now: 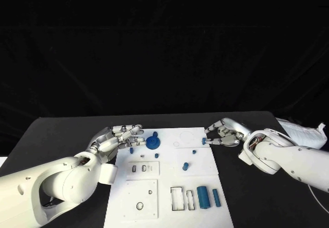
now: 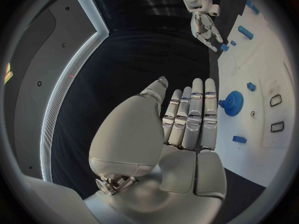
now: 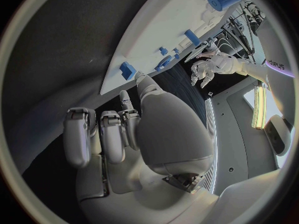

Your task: Assemble the parts on the task board

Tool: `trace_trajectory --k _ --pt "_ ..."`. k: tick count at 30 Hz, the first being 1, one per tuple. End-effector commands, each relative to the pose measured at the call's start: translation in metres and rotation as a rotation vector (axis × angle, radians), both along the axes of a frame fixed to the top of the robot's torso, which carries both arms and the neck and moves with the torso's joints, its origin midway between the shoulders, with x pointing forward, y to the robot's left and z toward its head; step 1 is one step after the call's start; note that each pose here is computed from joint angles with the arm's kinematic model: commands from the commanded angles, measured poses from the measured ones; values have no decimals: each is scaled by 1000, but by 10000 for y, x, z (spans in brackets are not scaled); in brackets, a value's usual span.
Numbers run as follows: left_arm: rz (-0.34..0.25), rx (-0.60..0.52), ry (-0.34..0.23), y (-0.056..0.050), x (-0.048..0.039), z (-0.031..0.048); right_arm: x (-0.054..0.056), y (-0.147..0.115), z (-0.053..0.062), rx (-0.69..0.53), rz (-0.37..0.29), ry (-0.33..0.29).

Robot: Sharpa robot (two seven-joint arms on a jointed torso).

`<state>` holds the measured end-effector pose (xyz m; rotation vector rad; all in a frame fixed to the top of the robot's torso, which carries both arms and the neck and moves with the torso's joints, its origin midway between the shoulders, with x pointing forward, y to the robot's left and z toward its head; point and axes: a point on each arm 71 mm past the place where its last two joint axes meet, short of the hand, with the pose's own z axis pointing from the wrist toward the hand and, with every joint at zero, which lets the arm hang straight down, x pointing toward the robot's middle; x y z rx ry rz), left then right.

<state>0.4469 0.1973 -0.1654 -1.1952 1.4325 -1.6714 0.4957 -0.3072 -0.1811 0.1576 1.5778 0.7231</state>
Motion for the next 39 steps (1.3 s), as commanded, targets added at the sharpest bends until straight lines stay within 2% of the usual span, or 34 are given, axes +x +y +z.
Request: trace_trajectory --k 1,21,39 --pt "-19 -14 -5 -20 -6 8 -5 28 -38 -3 24 10" --pt "-19 -14 -5 -18 -7 6 32 117 -158 -27 35 29" --pt "-19 -13 -4 -17 -6 5 54 141 -184 -43 32 33"
